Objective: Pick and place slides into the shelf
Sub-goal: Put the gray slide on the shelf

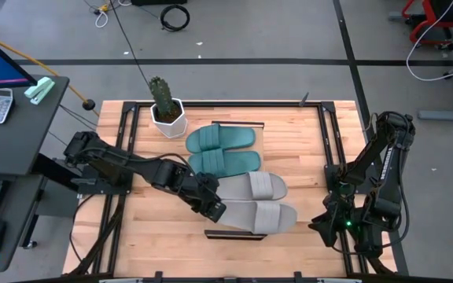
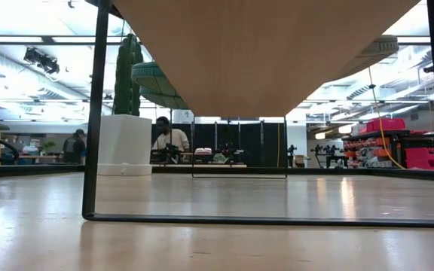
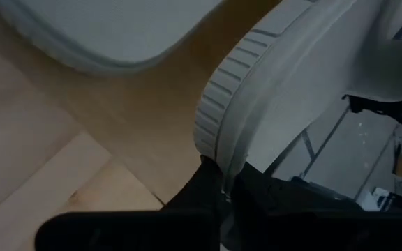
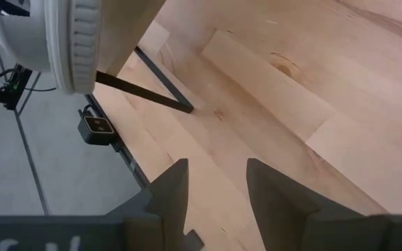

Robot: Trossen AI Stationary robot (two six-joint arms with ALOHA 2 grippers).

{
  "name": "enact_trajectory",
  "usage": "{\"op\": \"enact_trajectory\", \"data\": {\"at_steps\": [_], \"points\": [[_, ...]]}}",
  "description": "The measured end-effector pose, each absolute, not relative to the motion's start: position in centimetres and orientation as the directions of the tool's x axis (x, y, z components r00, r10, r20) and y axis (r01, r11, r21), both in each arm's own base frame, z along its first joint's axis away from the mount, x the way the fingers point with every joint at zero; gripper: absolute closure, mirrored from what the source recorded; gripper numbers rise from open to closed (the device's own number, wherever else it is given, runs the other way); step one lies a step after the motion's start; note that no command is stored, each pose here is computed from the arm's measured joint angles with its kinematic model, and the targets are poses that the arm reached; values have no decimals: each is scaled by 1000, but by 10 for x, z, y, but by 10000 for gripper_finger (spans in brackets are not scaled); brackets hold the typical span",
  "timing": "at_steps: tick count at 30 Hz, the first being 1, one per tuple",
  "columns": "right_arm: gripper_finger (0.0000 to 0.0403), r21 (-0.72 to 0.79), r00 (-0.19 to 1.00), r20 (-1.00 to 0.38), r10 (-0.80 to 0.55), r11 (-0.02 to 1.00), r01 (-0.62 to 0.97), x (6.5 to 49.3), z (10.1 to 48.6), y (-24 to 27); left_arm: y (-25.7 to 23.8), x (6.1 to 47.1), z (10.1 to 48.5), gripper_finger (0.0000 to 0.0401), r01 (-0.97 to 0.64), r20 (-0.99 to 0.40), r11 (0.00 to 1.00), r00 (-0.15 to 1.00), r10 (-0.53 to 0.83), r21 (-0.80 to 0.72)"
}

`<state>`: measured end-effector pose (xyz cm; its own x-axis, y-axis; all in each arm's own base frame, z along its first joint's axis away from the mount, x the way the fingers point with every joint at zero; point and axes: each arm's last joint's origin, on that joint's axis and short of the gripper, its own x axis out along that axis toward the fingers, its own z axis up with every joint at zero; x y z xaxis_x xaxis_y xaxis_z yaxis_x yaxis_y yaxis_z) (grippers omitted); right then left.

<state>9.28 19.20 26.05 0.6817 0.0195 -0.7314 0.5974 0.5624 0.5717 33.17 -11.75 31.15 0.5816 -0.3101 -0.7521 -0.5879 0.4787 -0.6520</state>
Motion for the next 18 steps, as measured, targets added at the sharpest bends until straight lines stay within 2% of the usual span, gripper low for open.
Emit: {"op": "enact_trajectory", "data": {"at_steps": [18], "points": [[250,573,682,-731,21,561,598,93,261,192,-122,334,303,387,-610,-776,500,581,-245,-614]]}}
